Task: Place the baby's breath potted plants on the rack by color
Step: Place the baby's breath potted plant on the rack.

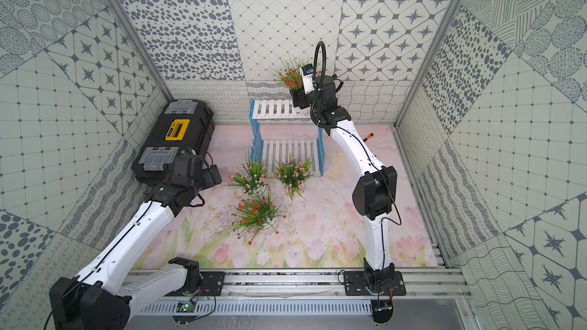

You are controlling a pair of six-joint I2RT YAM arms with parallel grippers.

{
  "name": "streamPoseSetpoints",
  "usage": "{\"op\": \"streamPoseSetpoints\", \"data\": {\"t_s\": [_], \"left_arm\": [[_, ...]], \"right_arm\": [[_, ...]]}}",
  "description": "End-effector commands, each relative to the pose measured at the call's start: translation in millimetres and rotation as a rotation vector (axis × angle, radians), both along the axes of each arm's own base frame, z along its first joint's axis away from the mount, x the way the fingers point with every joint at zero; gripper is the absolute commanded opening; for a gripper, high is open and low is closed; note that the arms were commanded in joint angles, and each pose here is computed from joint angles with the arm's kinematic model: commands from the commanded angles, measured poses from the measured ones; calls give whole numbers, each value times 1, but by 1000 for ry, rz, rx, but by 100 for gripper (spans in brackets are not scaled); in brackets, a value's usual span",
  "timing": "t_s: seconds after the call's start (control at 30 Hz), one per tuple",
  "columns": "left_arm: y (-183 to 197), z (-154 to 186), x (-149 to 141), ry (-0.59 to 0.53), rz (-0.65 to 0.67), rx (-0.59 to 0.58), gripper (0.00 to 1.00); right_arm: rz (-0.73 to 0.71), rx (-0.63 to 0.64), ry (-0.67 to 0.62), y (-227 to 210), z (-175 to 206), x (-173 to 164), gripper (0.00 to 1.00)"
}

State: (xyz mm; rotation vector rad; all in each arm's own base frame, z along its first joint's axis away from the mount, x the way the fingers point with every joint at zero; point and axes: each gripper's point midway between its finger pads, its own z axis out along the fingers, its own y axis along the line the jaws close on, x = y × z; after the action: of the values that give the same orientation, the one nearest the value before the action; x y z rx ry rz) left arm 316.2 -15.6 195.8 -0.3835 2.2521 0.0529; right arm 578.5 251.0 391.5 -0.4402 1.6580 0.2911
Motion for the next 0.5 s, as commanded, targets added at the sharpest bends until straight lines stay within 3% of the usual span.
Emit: {"op": "streamPoseSetpoints", "data": {"t_s": [0.0,0.47], "left_arm": [[-4,7,6,-36,-25,-4,98],[-4,7,4,-33,-16,-14,99]], "right_arm": [[-22,45,-151,-6,48,-2,58],[-43,50,-158,-14,42,-8,68]]}}
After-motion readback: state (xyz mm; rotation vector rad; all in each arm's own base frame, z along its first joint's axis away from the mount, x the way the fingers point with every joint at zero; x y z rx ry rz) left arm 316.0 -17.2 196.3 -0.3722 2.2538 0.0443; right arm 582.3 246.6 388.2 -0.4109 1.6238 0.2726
